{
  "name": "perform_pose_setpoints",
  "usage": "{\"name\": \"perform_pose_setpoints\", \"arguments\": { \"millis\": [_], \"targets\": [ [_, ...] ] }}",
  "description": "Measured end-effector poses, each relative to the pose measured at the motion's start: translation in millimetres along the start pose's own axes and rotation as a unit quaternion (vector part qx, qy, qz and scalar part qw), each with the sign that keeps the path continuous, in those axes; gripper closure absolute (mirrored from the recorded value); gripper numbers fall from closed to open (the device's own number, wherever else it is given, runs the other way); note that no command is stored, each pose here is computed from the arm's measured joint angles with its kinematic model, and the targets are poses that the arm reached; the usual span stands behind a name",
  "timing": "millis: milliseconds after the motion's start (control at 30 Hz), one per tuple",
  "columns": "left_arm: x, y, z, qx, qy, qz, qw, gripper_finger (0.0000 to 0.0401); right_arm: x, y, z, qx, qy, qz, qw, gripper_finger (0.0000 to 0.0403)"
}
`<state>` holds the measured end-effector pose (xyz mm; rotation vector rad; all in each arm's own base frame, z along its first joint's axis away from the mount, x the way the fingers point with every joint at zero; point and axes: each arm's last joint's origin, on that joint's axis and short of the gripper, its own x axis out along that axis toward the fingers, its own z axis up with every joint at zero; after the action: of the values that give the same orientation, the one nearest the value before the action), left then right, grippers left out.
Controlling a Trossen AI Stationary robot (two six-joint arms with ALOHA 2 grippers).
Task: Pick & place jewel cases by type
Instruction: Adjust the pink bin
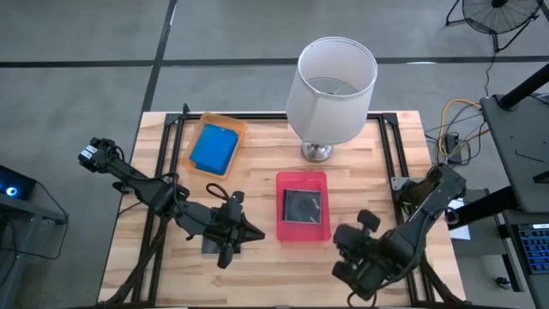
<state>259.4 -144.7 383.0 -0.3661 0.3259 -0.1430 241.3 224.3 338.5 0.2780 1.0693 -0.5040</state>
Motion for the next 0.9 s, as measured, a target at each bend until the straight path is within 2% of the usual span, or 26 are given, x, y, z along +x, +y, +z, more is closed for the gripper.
{"name": "perform_pose_setpoints", "arguments": {
  "millis": [133,300,467,733,900],
  "targets": [
    [0.0,0.0,0.0,0.000,0.000,0.000,1.000,0.0401,5.7,-1.8,2.4,0.009,0.002,-0.010,1.000,0.0391],
    [0.0,0.0,0.1,-0.001,0.000,0.000,1.000,0.0401,28.9,-10.7,1.8,0.019,0.013,-0.057,0.998,0.0395],
    [-0.4,-0.9,1.0,-0.003,-0.005,-0.004,1.000,0.0401,50.3,-21.4,-2.9,0.054,0.021,-0.097,0.994,0.0395],
    [-0.6,-1.2,1.0,-0.003,-0.005,-0.004,1.000,0.0401,82.3,-30.7,-26.0,0.092,0.052,-0.074,0.992,0.0395],
    [-0.6,-1.2,1.0,0.000,-0.005,-0.004,1.000,0.0401,98.9,-41.8,-37.1,0.130,0.057,-0.103,0.985,0.0395]
  ]
}}
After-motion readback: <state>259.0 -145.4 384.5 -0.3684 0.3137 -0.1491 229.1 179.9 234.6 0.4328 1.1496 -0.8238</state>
